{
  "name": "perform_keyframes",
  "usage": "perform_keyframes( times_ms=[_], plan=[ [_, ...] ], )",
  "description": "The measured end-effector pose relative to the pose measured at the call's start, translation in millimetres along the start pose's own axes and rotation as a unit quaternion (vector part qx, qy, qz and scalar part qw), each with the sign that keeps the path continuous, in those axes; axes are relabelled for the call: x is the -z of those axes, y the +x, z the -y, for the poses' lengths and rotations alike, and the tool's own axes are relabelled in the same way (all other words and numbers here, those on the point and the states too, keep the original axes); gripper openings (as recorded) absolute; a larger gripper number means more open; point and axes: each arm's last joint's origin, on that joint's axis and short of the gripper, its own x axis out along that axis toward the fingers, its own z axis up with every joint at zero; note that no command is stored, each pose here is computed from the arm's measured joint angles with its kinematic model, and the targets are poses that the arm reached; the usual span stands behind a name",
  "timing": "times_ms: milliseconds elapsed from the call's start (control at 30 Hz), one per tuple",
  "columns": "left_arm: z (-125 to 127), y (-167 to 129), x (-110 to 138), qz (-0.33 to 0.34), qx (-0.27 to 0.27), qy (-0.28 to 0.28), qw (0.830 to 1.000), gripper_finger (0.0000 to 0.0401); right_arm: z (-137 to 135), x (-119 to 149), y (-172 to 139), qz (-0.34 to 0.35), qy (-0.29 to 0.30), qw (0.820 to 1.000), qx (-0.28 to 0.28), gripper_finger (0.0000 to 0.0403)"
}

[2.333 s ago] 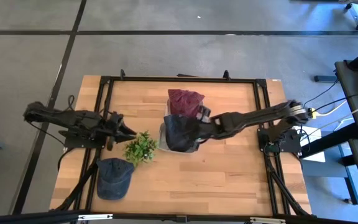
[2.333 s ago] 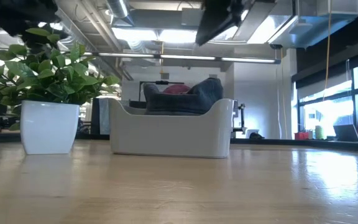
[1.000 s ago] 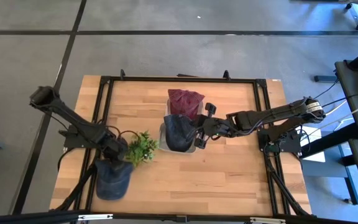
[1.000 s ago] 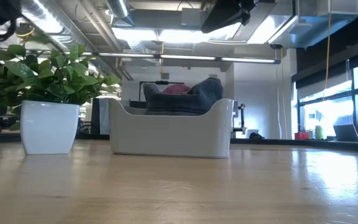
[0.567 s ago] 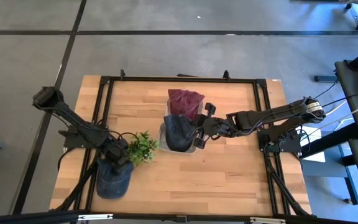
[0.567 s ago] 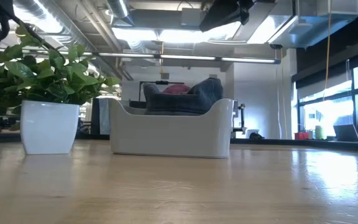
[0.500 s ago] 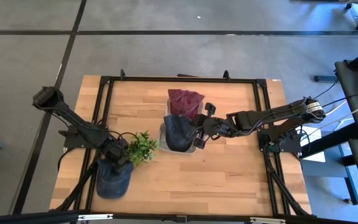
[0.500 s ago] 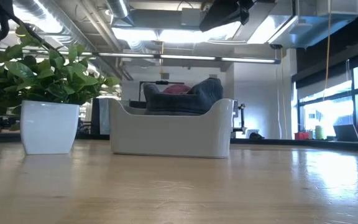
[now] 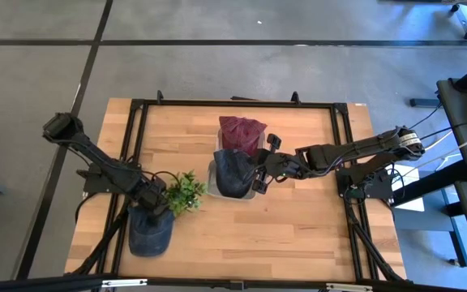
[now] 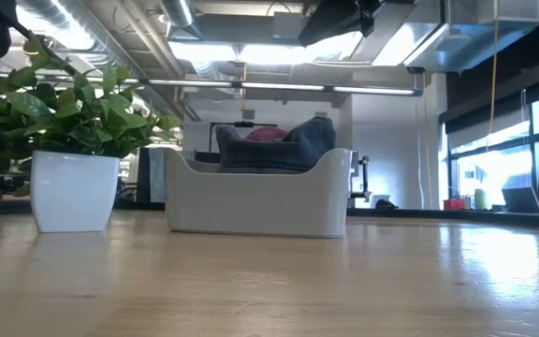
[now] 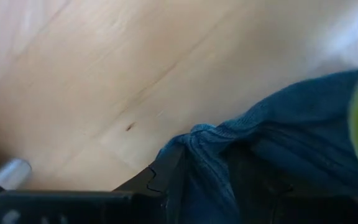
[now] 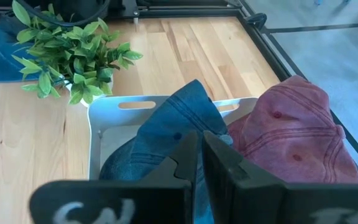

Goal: Pick & Place hat
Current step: Put the blue cap into the gray bin

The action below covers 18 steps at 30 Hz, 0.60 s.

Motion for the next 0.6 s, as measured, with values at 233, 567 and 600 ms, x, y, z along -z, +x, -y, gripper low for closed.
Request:
perform_keyframes(
  times_ms=[233,567,600],
  plan=[
    [0,1,5,0.011,-0.006,0.044,0.999,0.0061,0,0,0,0.000,-0.002,1.000,0.000,0.0026],
    [5,-23,11,0.013,-0.016,0.021,1.000,0.0006,0,0,0,-0.001,-0.004,1.000,0.000,0.0026],
    [8,-30,12,0.012,-0.009,0.022,1.000,0.0006,0,0,0,-0.002,-0.005,1.000,0.000,0.0026]
  ],
)
